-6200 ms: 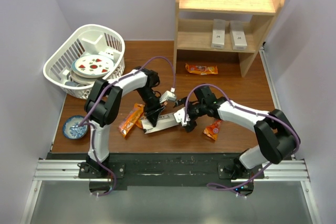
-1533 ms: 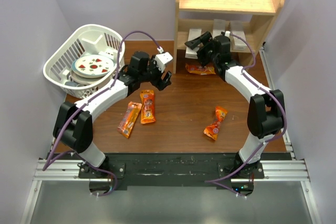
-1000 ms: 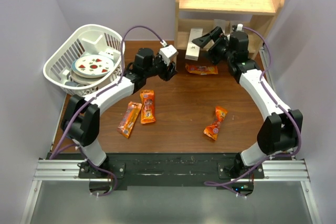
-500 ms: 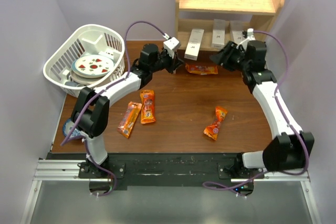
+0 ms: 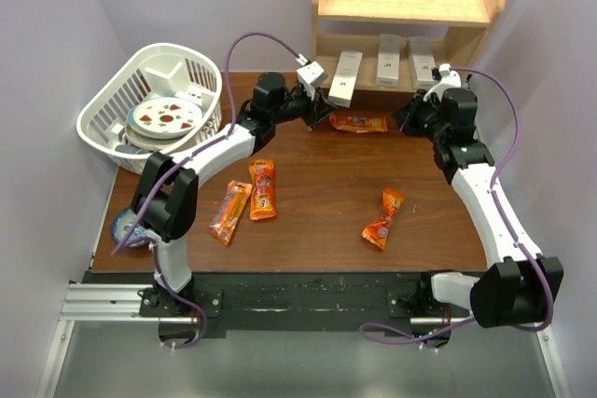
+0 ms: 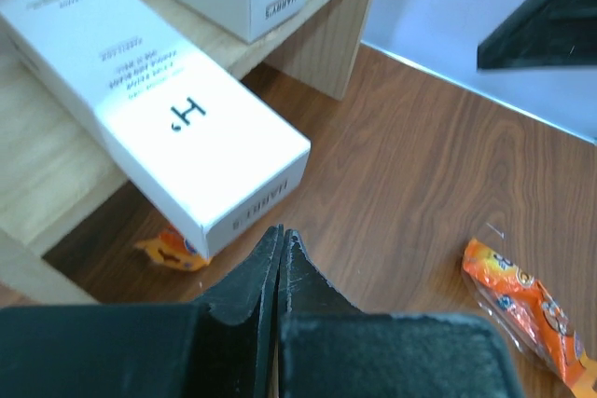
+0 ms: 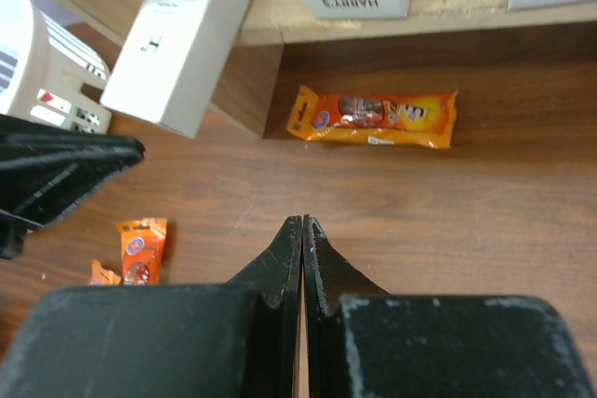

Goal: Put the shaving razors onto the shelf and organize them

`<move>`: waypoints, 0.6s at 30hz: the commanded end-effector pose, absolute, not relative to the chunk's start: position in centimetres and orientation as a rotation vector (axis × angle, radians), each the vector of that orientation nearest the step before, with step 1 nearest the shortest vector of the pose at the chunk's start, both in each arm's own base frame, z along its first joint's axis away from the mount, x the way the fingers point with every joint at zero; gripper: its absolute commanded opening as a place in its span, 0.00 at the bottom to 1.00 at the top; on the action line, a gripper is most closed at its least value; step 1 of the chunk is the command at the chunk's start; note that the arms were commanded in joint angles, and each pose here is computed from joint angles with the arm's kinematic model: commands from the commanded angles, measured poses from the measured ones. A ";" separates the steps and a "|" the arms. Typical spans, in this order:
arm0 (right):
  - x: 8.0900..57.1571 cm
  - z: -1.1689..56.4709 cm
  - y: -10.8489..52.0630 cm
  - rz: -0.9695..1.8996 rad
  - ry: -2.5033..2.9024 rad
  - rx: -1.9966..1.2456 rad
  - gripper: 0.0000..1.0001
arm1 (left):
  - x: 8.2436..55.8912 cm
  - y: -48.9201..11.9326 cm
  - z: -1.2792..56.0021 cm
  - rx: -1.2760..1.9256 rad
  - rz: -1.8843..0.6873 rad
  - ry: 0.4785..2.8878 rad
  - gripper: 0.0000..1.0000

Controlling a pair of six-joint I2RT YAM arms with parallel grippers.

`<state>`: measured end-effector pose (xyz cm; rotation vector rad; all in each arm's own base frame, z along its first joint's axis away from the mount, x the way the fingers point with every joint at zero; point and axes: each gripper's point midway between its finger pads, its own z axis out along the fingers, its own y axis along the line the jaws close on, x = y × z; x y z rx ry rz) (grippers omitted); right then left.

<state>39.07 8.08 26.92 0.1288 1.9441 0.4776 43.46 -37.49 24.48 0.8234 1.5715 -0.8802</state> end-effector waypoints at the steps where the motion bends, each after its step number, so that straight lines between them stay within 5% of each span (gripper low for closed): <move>1: 39.6 28.4 7.6 0.443 1.883 0.110 0.00 | 44.3 -39.6 27.4 0.821 -0.903 1.461 0.00; 18: 41.9 28.1 8.4 0.473 1.869 0.075 0.00 | 48.1 -41.3 28.1 0.770 -0.801 1.412 0.00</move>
